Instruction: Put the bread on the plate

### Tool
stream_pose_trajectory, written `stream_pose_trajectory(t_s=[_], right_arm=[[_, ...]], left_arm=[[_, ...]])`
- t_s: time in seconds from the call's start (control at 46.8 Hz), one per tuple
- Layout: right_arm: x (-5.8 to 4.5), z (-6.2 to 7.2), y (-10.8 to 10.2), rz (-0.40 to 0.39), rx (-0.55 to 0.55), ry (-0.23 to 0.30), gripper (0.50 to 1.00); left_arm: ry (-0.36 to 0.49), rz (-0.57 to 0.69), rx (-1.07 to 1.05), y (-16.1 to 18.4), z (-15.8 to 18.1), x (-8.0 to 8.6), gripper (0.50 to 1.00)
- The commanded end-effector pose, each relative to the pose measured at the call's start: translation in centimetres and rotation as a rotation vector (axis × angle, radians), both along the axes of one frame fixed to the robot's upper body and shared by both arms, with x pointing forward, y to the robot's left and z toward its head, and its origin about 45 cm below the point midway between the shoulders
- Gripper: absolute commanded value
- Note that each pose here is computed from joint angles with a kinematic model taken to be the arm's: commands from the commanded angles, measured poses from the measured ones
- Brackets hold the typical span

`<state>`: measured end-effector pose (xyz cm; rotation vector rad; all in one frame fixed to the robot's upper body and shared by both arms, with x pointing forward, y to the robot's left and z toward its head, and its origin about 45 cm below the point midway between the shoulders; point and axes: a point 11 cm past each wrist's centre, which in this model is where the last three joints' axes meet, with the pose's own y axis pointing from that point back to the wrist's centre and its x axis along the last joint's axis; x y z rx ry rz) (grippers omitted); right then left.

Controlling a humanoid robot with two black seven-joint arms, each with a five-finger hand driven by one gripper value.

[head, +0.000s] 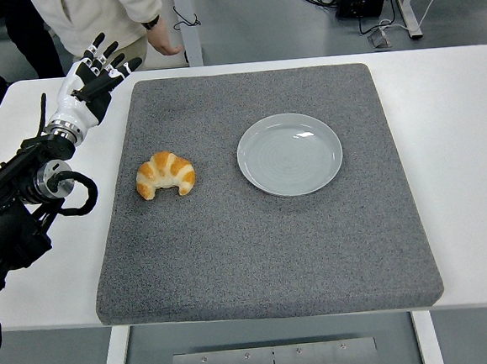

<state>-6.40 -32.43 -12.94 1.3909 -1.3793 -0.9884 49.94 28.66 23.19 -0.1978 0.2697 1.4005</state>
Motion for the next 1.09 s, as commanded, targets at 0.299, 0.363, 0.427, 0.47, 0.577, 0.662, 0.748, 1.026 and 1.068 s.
stream_pose_trajectory(t_s=[0.299, 0.363, 0.427, 0.47, 0.577, 0.662, 0.748, 1.026, 1.068], right_arm=[[0.07, -0.01, 0.01, 0.002, 0.000, -0.001, 1.000], [-0.02, 0.00, 0.00, 0.000, 0.000, 0.000, 1.000], [-0.02, 0.00, 0.00, 0.000, 0.000, 0.000, 1.000], [-0.02, 0.00, 0.00, 0.000, 0.000, 0.000, 1.000], [-0.02, 0.00, 0.00, 0.000, 0.000, 0.000, 1.000], [-0.02, 0.00, 0.00, 0.000, 0.000, 0.000, 1.000], [-0.02, 0.00, 0.00, 0.000, 0.000, 0.000, 1.000], [-0.02, 0.00, 0.00, 0.000, 0.000, 0.000, 1.000], [0.07, -0.01, 0.01, 0.002, 0.000, -0.001, 1.000]], left_arm=[[-0.009, 0.009, -0.012, 0.16, 0.33, 0.11, 0.983], [-0.008, 0.008, -0.012, 0.16, 0.31, 0.11, 0.983], [-0.008, 0.009, -0.013, 0.16, 0.31, 0.11, 0.983], [-0.006, 0.007, -0.012, 0.14, 0.27, 0.10, 0.983], [-0.005, 0.009, -0.009, 0.22, 0.27, 0.10, 0.983], [-0.006, 0.011, -0.010, 0.32, 0.31, 0.11, 0.983], [-0.005, 0.008, -0.004, 0.25, 0.21, 0.07, 0.983], [-0.004, 0.004, 0.004, 0.24, 0.10, 0.00, 0.983], [-0.005, 0.001, 0.004, 0.20, 0.14, -0.01, 0.983]])
